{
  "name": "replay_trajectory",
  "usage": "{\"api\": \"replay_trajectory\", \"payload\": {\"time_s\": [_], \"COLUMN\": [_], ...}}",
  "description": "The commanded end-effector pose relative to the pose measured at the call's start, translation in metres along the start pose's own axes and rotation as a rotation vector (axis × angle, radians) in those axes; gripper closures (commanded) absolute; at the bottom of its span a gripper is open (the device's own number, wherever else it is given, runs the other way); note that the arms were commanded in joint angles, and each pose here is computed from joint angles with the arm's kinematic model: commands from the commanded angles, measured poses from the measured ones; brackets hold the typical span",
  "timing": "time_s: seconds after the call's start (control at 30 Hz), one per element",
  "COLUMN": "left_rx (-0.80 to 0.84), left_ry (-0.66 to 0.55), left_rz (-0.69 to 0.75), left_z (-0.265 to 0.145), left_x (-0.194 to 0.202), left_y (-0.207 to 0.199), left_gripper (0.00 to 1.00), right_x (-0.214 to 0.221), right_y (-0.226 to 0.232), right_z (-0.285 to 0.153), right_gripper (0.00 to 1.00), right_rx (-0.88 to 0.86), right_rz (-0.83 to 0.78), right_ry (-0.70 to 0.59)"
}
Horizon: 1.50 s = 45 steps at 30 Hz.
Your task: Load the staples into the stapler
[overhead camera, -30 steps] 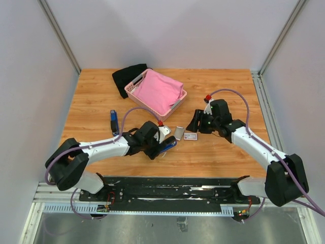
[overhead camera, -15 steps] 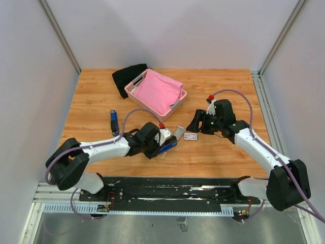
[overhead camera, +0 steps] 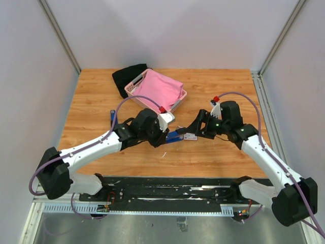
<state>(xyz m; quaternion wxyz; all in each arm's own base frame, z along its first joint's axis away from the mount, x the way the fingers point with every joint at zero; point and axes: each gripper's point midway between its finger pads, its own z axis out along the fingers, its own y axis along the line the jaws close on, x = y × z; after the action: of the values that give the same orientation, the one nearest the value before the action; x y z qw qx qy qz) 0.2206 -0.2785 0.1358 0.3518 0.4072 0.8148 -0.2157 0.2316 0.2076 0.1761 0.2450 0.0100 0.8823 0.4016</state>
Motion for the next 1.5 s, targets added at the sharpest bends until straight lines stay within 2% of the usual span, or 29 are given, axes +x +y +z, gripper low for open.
{"api": "replay_trajectory", "payload": {"time_s": [0.0,0.13,0.47,0.63,1.0,1.17,1.33,1.47], "left_rx": [0.039,0.05,0.059,0.064,0.029,0.028,0.038,0.055], "left_ry": [-0.064,-0.082,-0.022,0.073,0.106,0.143,0.239,0.257], "left_rz": [-0.027,-0.05,-0.08,-0.057,0.044,0.059,0.044,0.017], "left_z": [-0.011,-0.012,-0.004,0.005,0.033,0.043,0.057,0.064], "left_x": [-0.024,-0.024,0.019,0.056,0.082,0.084,0.1,0.101], "left_y": [-0.011,-0.014,-0.016,-0.015,-0.019,-0.021,-0.03,-0.036], "left_gripper": [1.0,1.0,1.0,0.93,0.88,0.8,0.72,0.64], "right_x": [-0.012,-0.007,0.007,0.015,0.021,0.024,0.025,0.027], "right_y": [0.021,0.008,-0.012,-0.023,-0.036,-0.041,-0.044,-0.045], "right_z": [-0.011,-0.009,-0.003,0.0,0.005,0.007,0.006,0.005], "right_gripper": [0.24,0.21,0.22,0.23,0.24,0.24,0.24,0.24], "right_rx": [-0.06,-0.023,0.015,0.033,0.058,0.069,0.076,0.078], "right_rz": [0.081,0.11,0.141,0.128,0.135,0.141,0.145,0.148], "right_ry": [-0.05,-0.067,-0.074,-0.063,-0.074,-0.076,-0.085,-0.095]}}
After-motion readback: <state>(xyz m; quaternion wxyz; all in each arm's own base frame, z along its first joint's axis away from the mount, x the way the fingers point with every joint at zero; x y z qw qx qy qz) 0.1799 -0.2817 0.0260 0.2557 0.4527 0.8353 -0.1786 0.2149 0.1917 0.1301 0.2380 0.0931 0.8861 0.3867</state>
